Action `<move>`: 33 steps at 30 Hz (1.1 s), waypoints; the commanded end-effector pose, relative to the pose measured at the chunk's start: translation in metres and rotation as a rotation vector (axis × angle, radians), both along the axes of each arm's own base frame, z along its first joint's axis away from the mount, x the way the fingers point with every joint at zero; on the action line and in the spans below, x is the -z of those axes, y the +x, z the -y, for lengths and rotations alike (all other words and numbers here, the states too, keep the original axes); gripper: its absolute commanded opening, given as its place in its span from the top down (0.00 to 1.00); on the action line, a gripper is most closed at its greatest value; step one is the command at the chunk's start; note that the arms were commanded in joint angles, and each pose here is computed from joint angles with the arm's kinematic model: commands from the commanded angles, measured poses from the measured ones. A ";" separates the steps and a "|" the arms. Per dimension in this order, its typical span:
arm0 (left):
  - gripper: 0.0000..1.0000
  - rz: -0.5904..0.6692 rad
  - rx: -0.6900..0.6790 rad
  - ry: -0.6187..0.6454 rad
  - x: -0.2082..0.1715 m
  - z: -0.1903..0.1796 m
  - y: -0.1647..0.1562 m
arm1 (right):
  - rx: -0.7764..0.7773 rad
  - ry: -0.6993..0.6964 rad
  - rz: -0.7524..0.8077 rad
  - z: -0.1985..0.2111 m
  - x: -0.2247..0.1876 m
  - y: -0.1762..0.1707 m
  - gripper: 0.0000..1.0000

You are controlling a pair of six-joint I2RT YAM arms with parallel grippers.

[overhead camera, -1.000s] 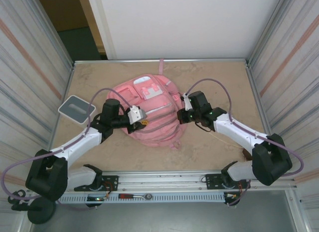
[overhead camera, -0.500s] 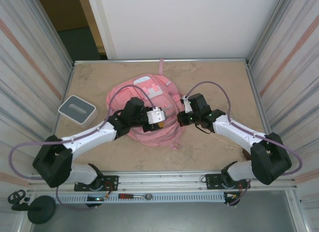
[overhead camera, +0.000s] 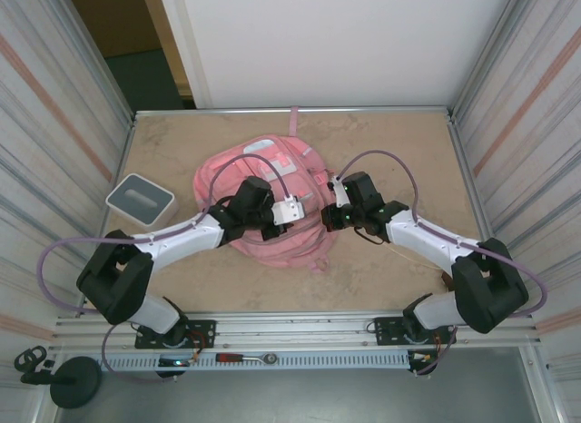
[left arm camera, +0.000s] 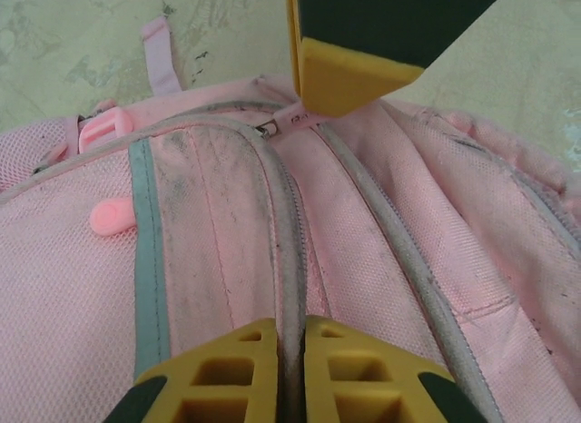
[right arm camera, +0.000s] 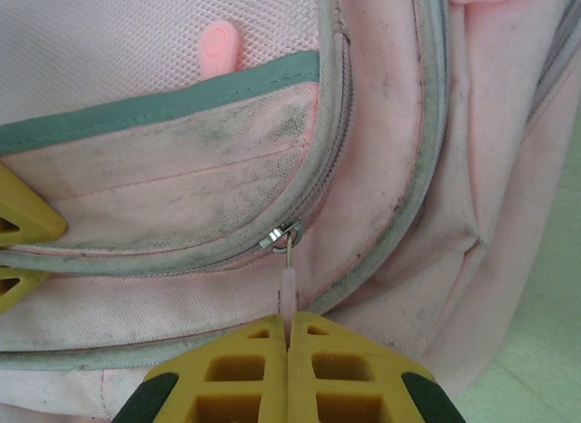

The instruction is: Pack the student bag

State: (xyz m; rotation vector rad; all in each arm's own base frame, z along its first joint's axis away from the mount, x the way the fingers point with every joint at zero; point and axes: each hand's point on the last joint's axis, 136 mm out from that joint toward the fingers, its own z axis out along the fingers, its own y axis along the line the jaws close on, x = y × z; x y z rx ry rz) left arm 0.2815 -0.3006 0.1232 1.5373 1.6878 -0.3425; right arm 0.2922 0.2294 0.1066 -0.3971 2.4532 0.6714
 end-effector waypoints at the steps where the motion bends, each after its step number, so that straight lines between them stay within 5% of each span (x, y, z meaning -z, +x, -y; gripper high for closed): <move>1: 1.00 -0.004 0.082 -0.117 -0.024 0.007 -0.014 | -0.056 0.049 0.015 -0.012 0.002 -0.001 0.99; 18: 1.00 -0.016 0.095 -0.143 -0.028 0.007 -0.018 | -0.049 0.062 0.007 -0.014 0.015 -0.005 0.86; 25: 1.00 -0.024 0.112 -0.187 -0.037 -0.004 -0.024 | 0.024 -0.021 0.018 0.003 0.016 0.003 1.00; 33: 1.00 -0.044 0.278 -0.375 -0.075 -0.023 -0.055 | 0.135 -0.064 0.070 0.033 -0.010 0.003 1.00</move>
